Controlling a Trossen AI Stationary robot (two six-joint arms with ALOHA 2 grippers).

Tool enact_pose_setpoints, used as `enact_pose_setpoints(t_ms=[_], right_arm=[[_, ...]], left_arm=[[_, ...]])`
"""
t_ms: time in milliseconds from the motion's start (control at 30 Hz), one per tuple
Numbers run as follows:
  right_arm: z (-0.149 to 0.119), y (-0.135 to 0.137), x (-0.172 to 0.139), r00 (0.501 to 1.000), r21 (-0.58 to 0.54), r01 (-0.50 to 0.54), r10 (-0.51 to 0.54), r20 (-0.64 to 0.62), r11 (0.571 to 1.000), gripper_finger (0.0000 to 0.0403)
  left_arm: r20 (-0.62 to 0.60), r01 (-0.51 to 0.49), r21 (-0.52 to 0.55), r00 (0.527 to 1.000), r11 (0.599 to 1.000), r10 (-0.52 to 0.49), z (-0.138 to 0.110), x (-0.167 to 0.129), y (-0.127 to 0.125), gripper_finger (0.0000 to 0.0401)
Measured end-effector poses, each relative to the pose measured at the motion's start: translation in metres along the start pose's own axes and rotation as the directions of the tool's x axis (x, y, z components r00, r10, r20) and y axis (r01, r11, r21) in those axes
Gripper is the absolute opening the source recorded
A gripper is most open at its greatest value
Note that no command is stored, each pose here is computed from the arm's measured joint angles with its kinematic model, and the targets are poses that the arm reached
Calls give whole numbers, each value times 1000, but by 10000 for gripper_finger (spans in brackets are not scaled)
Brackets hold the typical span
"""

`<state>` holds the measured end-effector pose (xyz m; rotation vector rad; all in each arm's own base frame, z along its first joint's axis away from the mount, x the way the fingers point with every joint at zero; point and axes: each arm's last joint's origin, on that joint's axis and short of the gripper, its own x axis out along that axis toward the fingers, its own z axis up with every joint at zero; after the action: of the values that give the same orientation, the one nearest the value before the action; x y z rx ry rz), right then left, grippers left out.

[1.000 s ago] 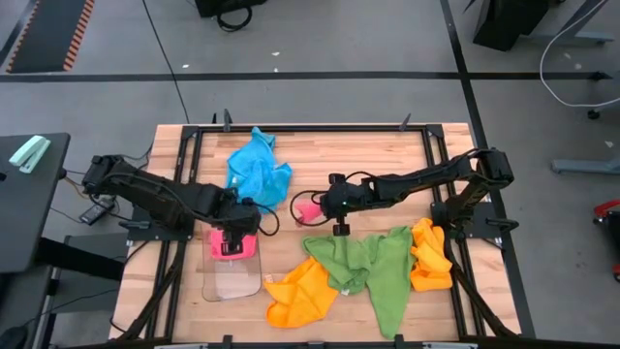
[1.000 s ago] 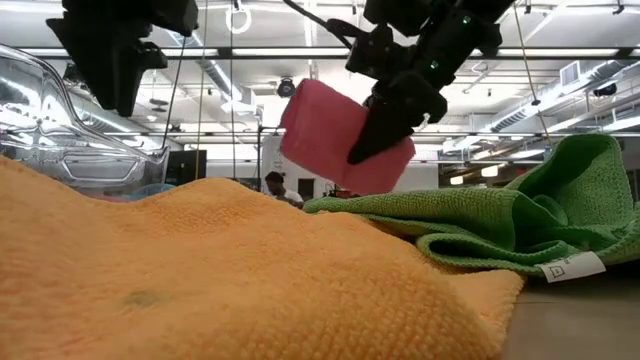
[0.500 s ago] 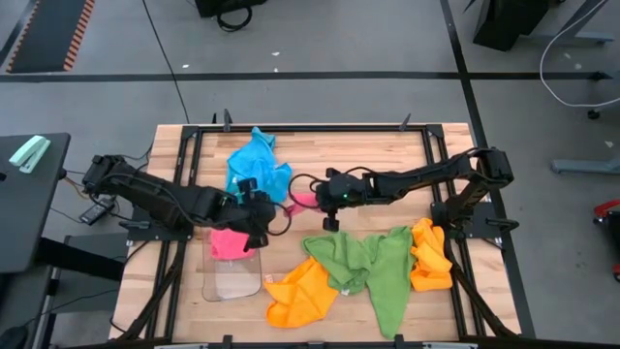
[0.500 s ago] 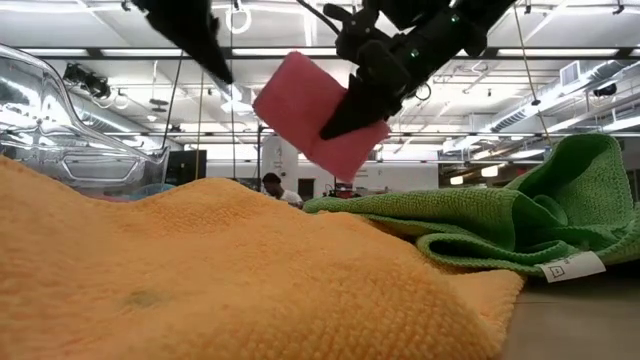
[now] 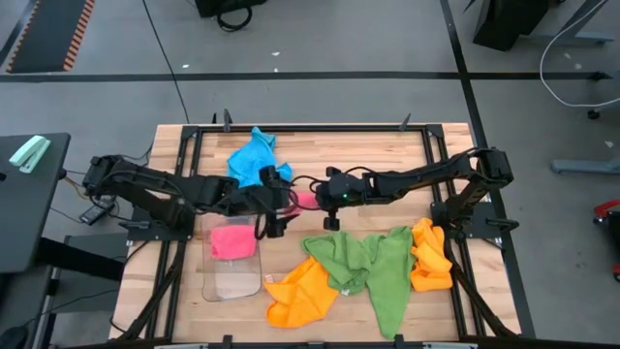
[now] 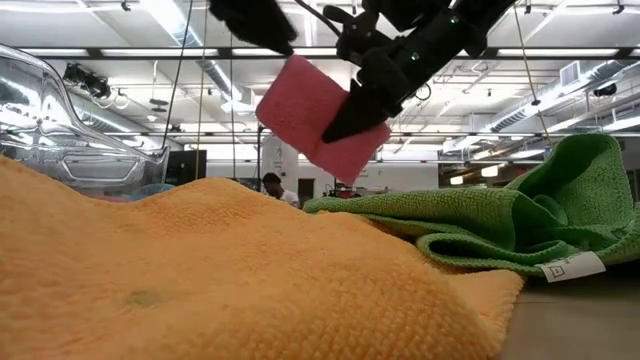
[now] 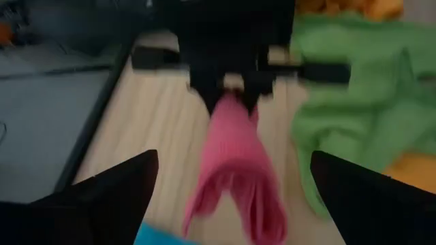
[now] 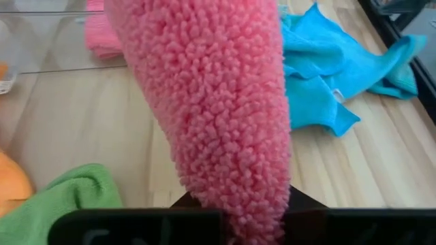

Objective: Fold microfiber towels
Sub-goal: Put the pink microfiber cloth into the transparent bin

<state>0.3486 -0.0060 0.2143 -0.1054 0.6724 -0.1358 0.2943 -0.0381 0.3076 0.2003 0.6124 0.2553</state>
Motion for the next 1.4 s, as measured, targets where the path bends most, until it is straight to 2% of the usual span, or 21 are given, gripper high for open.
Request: enact_pose_setpoints(t_ms=[133,267,467,733,900,1100,1267,1400], right_arm=[[0,-1,0,1000,15,26,-26,-1,1000,26],[0,-1,0,1000,22,28,-28,-1,999,26],[0,-1,0,1000,31,30,-30,5,999,26],[2,0,0,1000,33,-3,2,21,999,26],[2,0,0,1000,34,-5,4,27,999,26],[3,0,0,999,32,-7,6,32,999,26],[3,0,0,999,13,-7,7,32,1000,30],[3,0,0,999,5,-7,6,32,1000,57]], left_arm=[[1,-17,-13,1000,1000,17,0,16,2,383],[1,-31,25,1000,999,31,-1,32,0,390],[-52,-18,23,998,1000,19,-8,47,1,394],[-98,-11,47,995,999,16,-14,53,1,362],[-127,-11,57,992,998,19,-17,53,2,318],[-147,-19,52,989,998,27,-19,54,5,246],[-141,-29,26,989,999,33,-18,53,8,164],[-144,-29,27,989,999,33,-18,53,8,93]])
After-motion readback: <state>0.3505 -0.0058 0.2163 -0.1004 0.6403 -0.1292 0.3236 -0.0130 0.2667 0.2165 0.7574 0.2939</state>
